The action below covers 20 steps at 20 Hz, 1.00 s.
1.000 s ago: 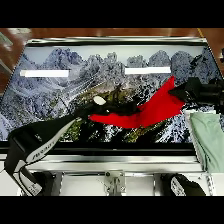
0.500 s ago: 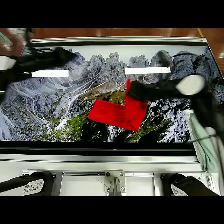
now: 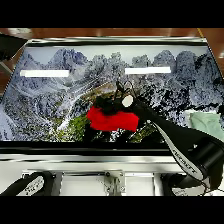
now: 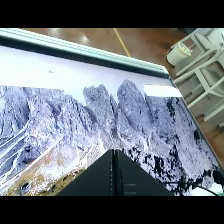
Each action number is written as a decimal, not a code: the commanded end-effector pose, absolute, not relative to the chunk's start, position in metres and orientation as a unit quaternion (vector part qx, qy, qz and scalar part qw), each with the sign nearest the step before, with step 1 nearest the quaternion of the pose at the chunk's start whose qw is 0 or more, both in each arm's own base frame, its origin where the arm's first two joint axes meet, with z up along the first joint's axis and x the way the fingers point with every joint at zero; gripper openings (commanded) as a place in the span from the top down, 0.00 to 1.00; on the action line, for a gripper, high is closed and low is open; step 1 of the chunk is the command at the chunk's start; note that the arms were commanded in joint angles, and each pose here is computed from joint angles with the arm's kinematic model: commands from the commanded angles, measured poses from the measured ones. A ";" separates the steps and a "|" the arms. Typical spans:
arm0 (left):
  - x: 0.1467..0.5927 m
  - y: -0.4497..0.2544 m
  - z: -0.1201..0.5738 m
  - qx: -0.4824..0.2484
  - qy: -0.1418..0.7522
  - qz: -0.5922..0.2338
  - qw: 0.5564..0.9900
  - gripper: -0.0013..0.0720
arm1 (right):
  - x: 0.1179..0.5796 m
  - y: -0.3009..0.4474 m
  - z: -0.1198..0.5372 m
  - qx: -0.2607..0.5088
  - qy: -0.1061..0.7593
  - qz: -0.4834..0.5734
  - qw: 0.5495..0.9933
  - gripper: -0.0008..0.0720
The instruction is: Fold the shirts.
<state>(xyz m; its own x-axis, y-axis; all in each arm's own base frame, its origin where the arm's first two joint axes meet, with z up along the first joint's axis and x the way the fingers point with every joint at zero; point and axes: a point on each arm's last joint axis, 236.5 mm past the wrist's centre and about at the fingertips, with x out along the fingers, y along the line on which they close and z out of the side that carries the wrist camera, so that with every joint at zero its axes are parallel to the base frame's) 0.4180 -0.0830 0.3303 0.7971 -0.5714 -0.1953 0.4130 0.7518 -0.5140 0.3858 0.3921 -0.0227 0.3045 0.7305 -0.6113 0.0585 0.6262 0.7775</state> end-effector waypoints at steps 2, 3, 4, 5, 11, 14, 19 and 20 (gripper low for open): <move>0.407 -0.088 0.326 -0.218 0.188 -0.281 0.916 0.93 | 0.423 0.377 -0.008 0.405 0.490 0.214 0.742 0.13; 0.407 -0.088 0.326 -0.214 0.187 -0.282 0.916 0.93 | 0.429 0.363 0.004 0.393 0.483 0.220 0.751 0.13; 0.407 -0.088 0.326 -0.214 0.187 -0.282 0.916 0.93 | 0.432 0.344 0.014 0.371 0.482 0.226 0.761 0.13; 0.407 -0.088 0.326 -0.214 0.187 -0.282 0.916 0.93 | 0.431 0.322 0.020 0.342 0.489 0.230 0.768 0.13; 0.407 -0.088 0.325 -0.209 0.187 -0.283 0.917 0.93 | 0.341 0.137 -0.035 0.149 0.706 0.073 0.689 0.11; 0.408 -0.087 0.320 -0.195 0.188 -0.282 0.920 0.93 | 0.329 0.141 -0.067 0.189 0.712 0.063 0.673 0.11; 0.412 -0.074 0.303 -0.157 0.207 -0.254 0.932 0.93 | 0.327 0.150 -0.106 0.217 0.726 0.054 0.650 0.10; 0.413 -0.074 0.303 -0.157 0.206 -0.254 0.932 0.93 | 0.332 0.158 -0.109 0.228 0.721 0.063 0.652 0.11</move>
<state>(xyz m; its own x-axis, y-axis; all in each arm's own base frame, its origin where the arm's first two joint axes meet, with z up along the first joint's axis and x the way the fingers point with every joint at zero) 0.4111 -0.0789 0.3089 0.7804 -0.5584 -0.2815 0.4206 0.8018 -0.4244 0.3312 0.1512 -0.0934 -0.0409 0.3840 -0.9224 0.2213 0.9038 0.3664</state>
